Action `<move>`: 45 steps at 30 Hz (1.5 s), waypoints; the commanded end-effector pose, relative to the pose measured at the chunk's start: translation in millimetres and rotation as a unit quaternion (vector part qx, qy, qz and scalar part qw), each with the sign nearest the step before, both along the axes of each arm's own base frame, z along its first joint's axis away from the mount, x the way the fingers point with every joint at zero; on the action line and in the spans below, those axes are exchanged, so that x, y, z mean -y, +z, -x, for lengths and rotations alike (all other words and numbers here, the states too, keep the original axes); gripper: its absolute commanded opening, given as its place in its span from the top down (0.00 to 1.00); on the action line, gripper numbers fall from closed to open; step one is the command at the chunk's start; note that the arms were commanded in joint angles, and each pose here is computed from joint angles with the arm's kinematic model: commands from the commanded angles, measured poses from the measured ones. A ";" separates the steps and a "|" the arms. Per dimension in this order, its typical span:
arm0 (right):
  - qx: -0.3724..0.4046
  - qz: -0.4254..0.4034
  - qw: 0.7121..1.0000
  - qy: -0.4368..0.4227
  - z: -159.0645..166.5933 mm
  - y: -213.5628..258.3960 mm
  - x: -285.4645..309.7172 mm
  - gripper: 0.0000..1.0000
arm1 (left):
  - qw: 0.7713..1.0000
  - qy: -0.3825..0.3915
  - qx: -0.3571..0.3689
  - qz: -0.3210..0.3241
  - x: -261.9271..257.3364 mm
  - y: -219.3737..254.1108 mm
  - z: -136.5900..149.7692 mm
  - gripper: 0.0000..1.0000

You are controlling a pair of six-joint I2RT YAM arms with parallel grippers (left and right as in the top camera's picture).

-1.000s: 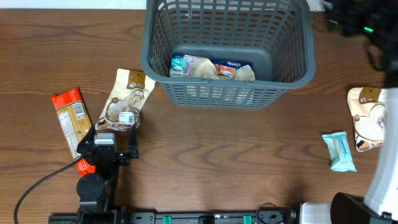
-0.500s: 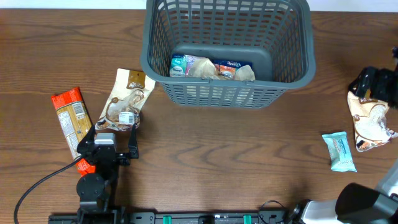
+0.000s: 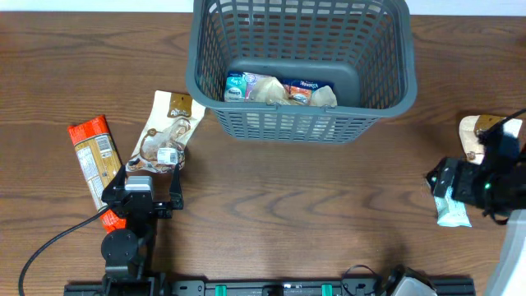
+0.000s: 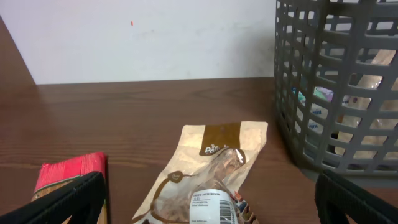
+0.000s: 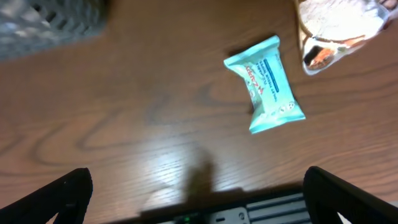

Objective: Pack container
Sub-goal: 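Lower the right gripper onto the teal wipes packet and grasp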

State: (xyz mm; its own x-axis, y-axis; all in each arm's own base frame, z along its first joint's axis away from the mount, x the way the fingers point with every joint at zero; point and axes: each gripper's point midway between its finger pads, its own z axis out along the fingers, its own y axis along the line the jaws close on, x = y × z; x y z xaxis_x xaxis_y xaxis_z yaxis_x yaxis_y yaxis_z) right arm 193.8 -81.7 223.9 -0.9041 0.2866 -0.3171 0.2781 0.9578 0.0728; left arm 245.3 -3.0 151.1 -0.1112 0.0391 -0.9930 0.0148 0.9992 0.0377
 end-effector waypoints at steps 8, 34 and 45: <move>-0.017 0.026 0.995 0.098 -17.6 -77.5 11.7 0.01 | 1.000 0.004 -0.026 0.001 -1.2 -16.6 0.9 0.01; -0.072 -0.008 0.993 0.097 -33.0 -168.0 76.2 0.01 | 1.000 0.004 -0.026 0.001 -1.2 -16.6 0.9 0.01; -0.091 -0.021 0.988 0.121 -31.7 -192.8 83.1 0.03 | 1.000 0.004 -0.026 0.001 -1.1 -16.6 0.9 0.01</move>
State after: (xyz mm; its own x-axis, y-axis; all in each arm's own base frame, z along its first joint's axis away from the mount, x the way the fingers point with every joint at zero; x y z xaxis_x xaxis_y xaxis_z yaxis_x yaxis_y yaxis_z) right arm 228.8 -164.6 39.9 -0.9838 0.0919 -0.1540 0.0817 0.9941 0.0713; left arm 245.3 -2.9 151.1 -0.1112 0.0391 -0.9930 0.0144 0.9992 0.0377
